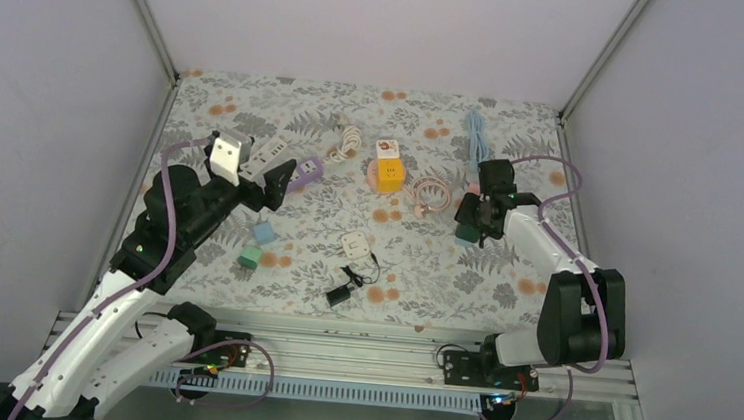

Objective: Insert the plug

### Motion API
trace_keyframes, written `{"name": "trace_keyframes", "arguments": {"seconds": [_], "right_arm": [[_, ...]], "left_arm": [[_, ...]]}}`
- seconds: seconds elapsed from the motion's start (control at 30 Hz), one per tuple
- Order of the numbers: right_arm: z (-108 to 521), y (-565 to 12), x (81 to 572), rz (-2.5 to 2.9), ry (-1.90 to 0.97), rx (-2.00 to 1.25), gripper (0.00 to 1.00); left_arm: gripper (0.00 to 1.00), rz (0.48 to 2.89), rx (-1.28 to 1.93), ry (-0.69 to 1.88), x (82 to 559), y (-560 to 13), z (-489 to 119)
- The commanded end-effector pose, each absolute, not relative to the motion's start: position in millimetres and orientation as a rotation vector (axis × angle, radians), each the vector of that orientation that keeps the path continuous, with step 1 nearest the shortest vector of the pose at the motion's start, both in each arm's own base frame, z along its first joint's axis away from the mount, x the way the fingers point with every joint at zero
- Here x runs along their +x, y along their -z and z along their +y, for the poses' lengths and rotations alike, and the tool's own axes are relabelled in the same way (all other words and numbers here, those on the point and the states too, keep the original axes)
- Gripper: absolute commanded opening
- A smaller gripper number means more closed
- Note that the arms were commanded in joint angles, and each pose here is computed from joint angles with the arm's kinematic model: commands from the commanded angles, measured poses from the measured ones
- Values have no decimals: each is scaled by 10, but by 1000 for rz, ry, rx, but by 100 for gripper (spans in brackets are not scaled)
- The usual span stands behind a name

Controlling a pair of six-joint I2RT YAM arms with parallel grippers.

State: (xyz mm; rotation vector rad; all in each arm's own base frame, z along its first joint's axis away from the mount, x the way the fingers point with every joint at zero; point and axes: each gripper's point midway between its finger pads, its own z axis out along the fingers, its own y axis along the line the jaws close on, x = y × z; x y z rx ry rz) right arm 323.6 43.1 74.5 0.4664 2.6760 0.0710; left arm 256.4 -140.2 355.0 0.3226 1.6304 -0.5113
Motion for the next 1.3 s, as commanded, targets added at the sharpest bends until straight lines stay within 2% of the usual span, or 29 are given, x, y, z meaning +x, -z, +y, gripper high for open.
{"name": "trace_keyframes", "arguments": {"seconds": [0.0, 0.07, 0.17, 0.43, 0.5, 0.7, 0.9, 1.13, 1.27], "right_arm": [[422, 51, 2604, 2944, -9, 636, 39], [427, 9, 2633, 2915, -25, 649, 40], [431, -204, 2784, 2833, -52, 629, 48], [520, -1501, 3466, 2556, -122, 351, 92], [526, -1727, 3571, 2512, -117, 306, 98], [802, -2092, 3681, 2380, -264, 203, 98], [1394, -2045, 3575, 2332, -466, 89, 95], [1903, -1915, 3440, 2316, -628, -51, 91], [2106, -1870, 3396, 2322, -688, -116, 90]], "left_arm": [[100, 1621, 325, 507, 2553, -3607, -1393], [100, 1622, 322, 506, 2558, -3598, -1391], [100, 1630, 307, 492, 2585, -3583, -1370], [100, 1763, 73, 339, 2863, -3359, -1065], [100, 1819, -34, 303, 2931, -3230, -957], [100, 2096, -262, 296, 3012, -2504, -853], [99, 2415, -437, 206, 2847, -1494, -708], [98, 2554, -505, 82, 2719, -844, -608], [88, 2650, -497, 102, 2689, -471, -704]]}}
